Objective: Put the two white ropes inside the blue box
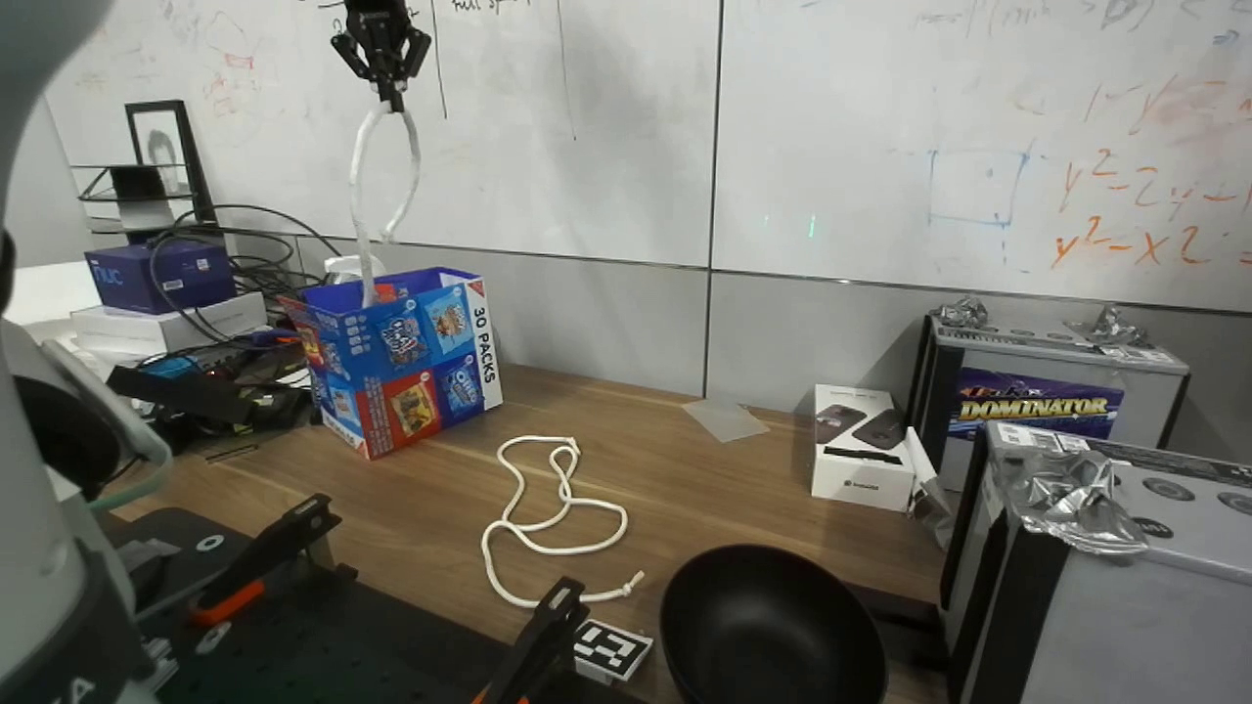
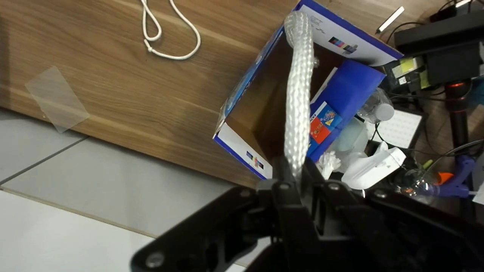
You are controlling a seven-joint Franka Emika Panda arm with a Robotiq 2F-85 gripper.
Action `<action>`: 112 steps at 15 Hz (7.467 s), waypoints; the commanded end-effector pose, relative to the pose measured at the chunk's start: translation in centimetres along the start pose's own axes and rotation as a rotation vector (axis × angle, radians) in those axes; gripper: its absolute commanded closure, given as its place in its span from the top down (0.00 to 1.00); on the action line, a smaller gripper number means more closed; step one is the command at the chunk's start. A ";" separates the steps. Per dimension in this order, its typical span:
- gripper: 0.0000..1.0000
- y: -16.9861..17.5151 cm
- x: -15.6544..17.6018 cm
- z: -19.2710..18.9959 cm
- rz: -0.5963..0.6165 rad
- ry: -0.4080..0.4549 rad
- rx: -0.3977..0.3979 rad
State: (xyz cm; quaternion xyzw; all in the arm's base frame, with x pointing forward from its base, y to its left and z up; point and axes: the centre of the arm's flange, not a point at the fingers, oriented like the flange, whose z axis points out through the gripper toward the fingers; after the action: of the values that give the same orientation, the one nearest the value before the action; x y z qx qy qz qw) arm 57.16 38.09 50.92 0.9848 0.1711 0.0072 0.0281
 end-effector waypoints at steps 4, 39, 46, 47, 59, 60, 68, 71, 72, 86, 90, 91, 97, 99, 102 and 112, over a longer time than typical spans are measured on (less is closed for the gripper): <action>0.03 0.5 0.4 2.4 0.116 -0.035 0.026; 1.00 21.5 -16.0 18.0 -0.134 -0.062 -0.176; 1.00 27.7 -19.9 28.9 -0.140 0.068 -0.104; 1.00 27.8 -20.3 30.5 -0.162 0.068 -0.101; 1.00 26.4 -22.6 38.9 -0.654 -0.056 -0.057; 1.00 26.2 -22.5 39.2 -0.690 -0.067 -0.065; 1.00 25.6 -18.6 41.3 -0.746 -0.012 -0.043; 1.00 25.2 -17.9 42.9 -0.720 0.012 -0.022; 1.00 25.2 -17.8 43.5 -0.709 0.020 -0.007; 1.00 24.4 -18.2 48.1 -0.498 0.048 0.043; 1.00 24.4 -18.3 48.8 -0.473 0.036 0.051; 1.00 24.4 -18.3 49.0 -0.467 0.032 0.049; 1.00 24.4 -18.1 49.8 -0.439 0.029 0.045; 1.00 24.5 -18.1 49.9 -0.430 0.031 0.044; 1.00 24.6 -18.2 50.0 -0.420 0.036 0.045; 0.40 24.9 -18.1 50.1 -0.409 0.057 0.040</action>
State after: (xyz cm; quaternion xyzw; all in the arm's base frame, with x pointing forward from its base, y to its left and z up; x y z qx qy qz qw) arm 49.35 5.79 2.61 0.9263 0.3766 0.0135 0.0021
